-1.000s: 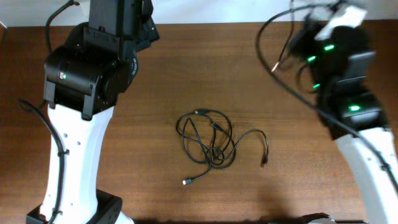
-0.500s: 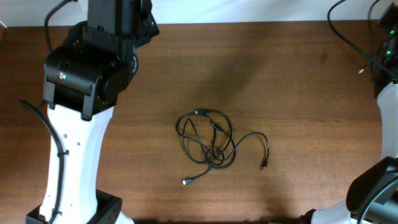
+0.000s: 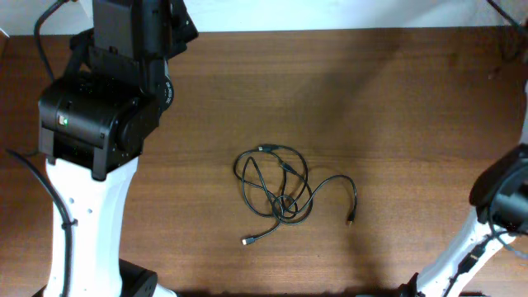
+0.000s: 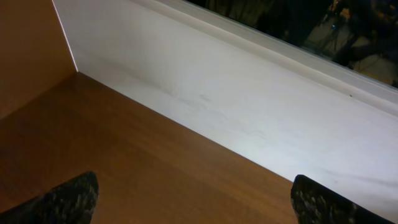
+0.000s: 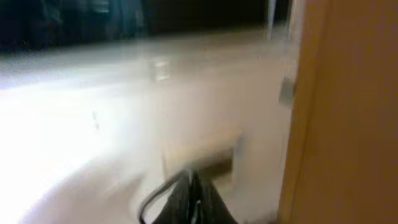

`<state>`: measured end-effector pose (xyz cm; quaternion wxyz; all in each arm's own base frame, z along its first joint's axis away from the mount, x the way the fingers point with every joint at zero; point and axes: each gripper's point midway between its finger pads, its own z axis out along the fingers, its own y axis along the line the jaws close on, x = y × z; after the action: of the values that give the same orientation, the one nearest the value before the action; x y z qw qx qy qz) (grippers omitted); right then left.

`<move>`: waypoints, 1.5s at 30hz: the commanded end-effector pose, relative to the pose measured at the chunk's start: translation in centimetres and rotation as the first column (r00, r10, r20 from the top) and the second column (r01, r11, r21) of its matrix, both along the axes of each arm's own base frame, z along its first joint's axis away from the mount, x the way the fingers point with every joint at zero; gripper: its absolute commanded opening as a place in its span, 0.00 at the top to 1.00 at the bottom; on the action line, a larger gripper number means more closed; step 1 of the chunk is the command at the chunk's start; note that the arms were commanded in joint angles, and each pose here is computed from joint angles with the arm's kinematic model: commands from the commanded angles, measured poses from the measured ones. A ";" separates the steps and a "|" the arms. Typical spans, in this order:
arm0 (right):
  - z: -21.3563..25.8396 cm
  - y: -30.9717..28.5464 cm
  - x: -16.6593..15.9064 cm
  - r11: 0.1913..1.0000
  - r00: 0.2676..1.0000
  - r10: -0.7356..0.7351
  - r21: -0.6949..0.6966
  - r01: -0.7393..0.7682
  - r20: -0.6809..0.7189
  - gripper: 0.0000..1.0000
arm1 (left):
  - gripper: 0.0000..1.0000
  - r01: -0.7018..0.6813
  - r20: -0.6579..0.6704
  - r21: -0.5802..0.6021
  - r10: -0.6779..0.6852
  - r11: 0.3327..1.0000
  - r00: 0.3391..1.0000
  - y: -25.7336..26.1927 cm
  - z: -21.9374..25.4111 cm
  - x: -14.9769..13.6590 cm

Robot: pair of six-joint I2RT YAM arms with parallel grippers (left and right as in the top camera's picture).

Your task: Untangle cables

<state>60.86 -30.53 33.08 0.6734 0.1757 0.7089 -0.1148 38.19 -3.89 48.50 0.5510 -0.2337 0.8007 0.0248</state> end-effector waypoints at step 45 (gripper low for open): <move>-12.4 5.8 -18.6 0.617 0.644 -0.138 0.444 0.650 -0.752 0.01 | 0.01 -0.015 -0.056 0.041 0.017 0.999 0.998 1.0 -0.7 -1.3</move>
<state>44.12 -22.25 23.01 0.2494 0.3974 0.8830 -0.0129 37.53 -3.57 47.34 0.5298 -0.2273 0.8160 0.0426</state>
